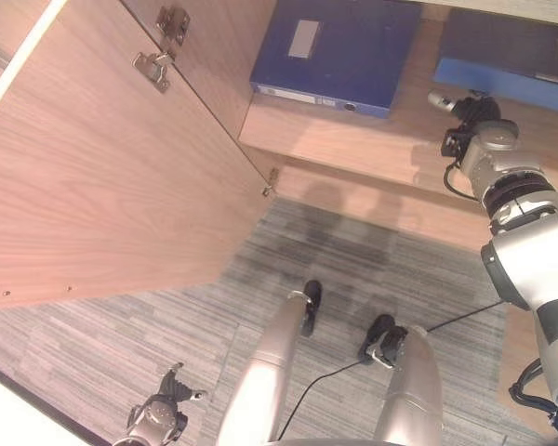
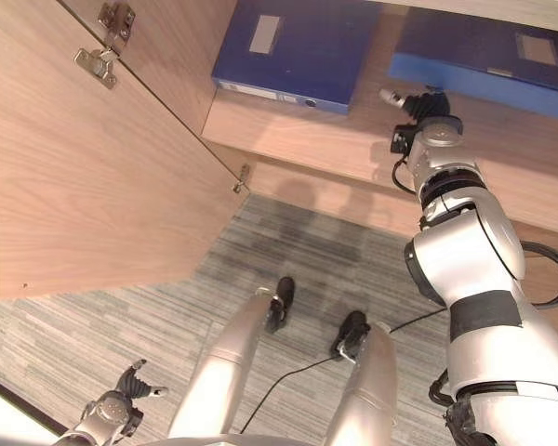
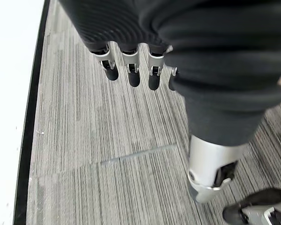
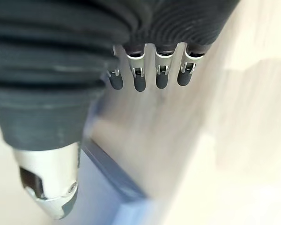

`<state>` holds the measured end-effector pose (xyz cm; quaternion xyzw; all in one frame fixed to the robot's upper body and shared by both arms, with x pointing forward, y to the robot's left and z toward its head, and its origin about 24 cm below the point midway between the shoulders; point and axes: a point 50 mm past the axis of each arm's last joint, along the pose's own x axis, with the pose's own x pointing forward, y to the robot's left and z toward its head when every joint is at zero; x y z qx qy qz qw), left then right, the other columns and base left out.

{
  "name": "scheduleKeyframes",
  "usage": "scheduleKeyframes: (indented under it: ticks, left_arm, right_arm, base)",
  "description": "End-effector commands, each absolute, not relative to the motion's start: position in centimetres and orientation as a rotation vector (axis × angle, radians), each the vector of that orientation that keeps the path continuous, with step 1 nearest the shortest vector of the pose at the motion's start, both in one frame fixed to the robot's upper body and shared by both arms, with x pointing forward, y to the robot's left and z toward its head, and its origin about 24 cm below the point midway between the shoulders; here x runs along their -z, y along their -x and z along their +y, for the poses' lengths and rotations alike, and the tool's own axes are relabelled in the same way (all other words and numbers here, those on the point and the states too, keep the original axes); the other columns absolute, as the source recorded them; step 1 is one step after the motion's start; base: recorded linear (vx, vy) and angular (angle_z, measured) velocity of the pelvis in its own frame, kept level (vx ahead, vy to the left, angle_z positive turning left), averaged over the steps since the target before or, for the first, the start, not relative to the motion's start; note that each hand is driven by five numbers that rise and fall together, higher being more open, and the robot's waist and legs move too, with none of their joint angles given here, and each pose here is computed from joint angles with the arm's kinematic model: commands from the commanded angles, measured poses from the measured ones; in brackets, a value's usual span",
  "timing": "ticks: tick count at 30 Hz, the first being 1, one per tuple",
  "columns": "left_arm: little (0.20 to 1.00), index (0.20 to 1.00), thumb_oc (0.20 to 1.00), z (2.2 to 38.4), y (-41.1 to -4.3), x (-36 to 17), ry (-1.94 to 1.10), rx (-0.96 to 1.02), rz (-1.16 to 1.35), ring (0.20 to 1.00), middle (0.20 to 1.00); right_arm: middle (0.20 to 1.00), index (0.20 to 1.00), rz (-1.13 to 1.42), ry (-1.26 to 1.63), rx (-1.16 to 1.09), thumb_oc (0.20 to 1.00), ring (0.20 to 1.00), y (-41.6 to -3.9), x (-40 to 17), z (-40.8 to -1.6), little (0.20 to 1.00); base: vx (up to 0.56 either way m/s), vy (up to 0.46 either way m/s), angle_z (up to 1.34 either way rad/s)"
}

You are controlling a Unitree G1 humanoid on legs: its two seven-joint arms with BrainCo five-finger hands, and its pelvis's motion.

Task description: Put the empty folder in the office cabinet

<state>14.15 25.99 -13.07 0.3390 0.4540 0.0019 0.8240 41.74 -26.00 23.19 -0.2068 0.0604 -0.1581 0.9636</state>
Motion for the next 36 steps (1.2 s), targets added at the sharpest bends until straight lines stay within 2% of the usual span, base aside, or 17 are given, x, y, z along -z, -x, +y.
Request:
scheduleKeyframes:
  ticks: [1, 2, 5, 12, 16, 26, 36]
  left_arm:
    - [1.000, 1.000, 1.000, 29.0, -12.4, 13.2, -0.891, -0.007, 1.076, 1.000, 1.000]
    - [1.000, 1.000, 1.000, 29.4, -12.8, 12.9, -0.897, -0.001, 1.067, 1.000, 1.000]
    - [1.000, 1.000, 1.000, 30.0, -12.6, 12.6, -0.883, -0.008, 1.072, 1.000, 1.000]
    - [1.000, 1.000, 1.000, 30.6, -12.2, 12.4, -0.868, -0.011, 1.085, 1.000, 1.000]
    - [1.000, 1.000, 1.000, 31.0, -12.4, 12.1, -0.854, -0.007, 1.077, 1.000, 1.000]
    - [1.000, 1.000, 1.000, 30.6, -14.3, 11.6, -0.852, 0.003, 1.024, 1.000, 1.000]
    - [1.000, 1.000, 1.000, 30.5, -13.4, 12.3, -0.861, 0.046, 1.110, 1.000, 1.000]
  right_arm:
    - [1.000, 1.000, 0.151, 0.691, 0.315, 1.000, 1.000, -41.4, -23.3, -27.1, 1.000]
    - [1.000, 1.000, 0.231, 0.837, 0.308, 1.000, 1.000, -41.0, -22.9, -28.0, 1.000]
    - [1.000, 1.000, 0.316, 1.035, 0.299, 1.000, 1.000, -40.5, -22.5, -29.5, 1.000]
    - [1.000, 1.000, 0.441, 1.193, 0.247, 1.000, 1.000, -39.8, -20.8, -30.7, 1.000]
    - [1.000, 1.000, 0.566, 1.385, 0.147, 1.000, 1.000, -39.3, -18.0, -30.9, 1.000]
    - [1.000, 1.000, 0.700, 1.426, 0.015, 1.000, 1.000, -37.9, -11.2, -30.0, 1.000]
    - [1.000, 1.000, 0.815, 1.414, -0.073, 1.000, 1.000, -35.7, -5.9, -29.7, 1.000]
  base:
    - [-0.03, -0.038, -0.02]
    - [-0.03, -0.037, -0.01]
    - [-0.01, -0.013, 0.00]
    - [0.00, 0.000, 0.00]
    - [0.00, 0.000, 0.00]
    - [-0.02, -0.038, 0.00]
    - [0.04, -0.110, 0.06]
